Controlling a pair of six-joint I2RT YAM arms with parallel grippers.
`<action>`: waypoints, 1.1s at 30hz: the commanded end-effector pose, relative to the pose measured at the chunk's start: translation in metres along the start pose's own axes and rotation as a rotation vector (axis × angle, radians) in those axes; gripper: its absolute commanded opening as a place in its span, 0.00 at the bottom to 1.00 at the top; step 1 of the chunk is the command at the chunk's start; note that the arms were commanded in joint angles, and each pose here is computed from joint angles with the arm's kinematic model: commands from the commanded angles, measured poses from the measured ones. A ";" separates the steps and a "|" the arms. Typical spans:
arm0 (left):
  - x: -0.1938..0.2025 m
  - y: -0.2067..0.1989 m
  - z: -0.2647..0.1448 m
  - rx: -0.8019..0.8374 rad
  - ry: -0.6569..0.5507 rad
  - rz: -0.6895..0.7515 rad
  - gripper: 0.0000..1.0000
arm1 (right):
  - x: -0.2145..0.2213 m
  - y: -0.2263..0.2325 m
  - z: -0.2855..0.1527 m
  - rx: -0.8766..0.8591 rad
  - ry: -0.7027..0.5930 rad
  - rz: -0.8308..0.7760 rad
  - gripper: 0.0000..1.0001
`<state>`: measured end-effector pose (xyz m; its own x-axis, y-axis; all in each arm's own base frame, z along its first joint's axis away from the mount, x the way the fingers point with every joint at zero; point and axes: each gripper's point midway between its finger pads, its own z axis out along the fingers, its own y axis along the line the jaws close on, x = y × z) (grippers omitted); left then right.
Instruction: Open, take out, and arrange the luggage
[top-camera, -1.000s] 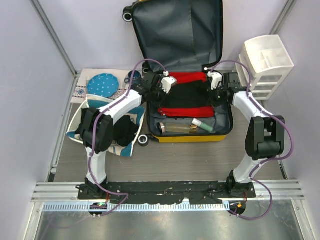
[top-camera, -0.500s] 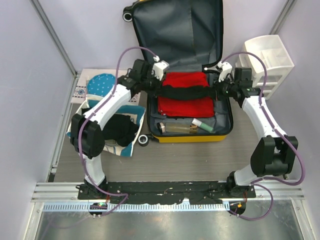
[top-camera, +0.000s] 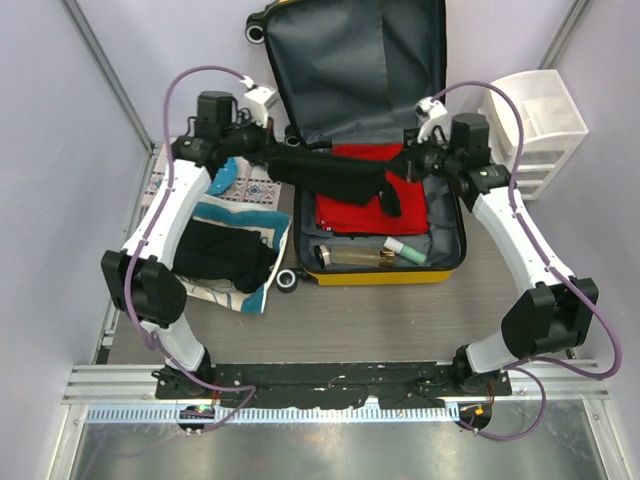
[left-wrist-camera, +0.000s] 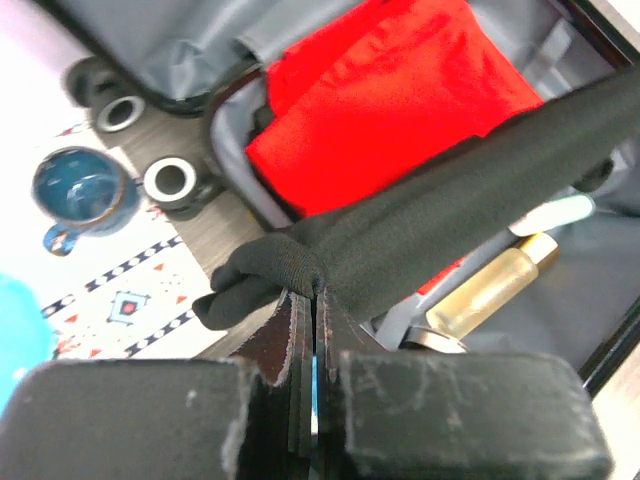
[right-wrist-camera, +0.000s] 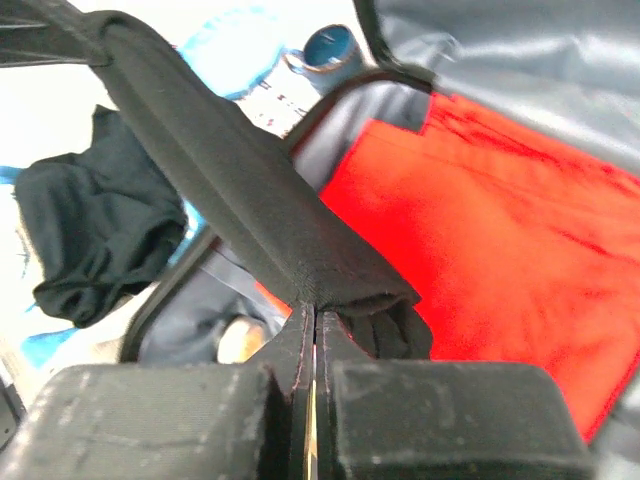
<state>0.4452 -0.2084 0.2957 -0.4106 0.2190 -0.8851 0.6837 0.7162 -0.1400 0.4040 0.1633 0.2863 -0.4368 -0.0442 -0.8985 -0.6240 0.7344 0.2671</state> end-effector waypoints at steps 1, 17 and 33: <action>-0.023 0.023 -0.059 -0.080 -0.076 0.011 0.00 | -0.054 0.061 0.008 -0.081 -0.132 -0.073 0.01; 0.047 0.134 -0.178 -0.369 -0.056 -0.062 0.00 | -0.039 0.248 0.117 -0.390 -0.121 -0.147 0.01; 0.194 0.170 -0.214 -0.359 0.168 -0.153 0.00 | 0.092 0.345 0.162 -0.592 0.121 -0.260 0.01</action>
<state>0.3873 0.0982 0.2401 -0.5441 0.1174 -0.8308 0.2925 0.9546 -0.0567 0.2977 0.4971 0.2614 -0.3295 -0.2099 -0.9205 -0.9158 0.3083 0.2575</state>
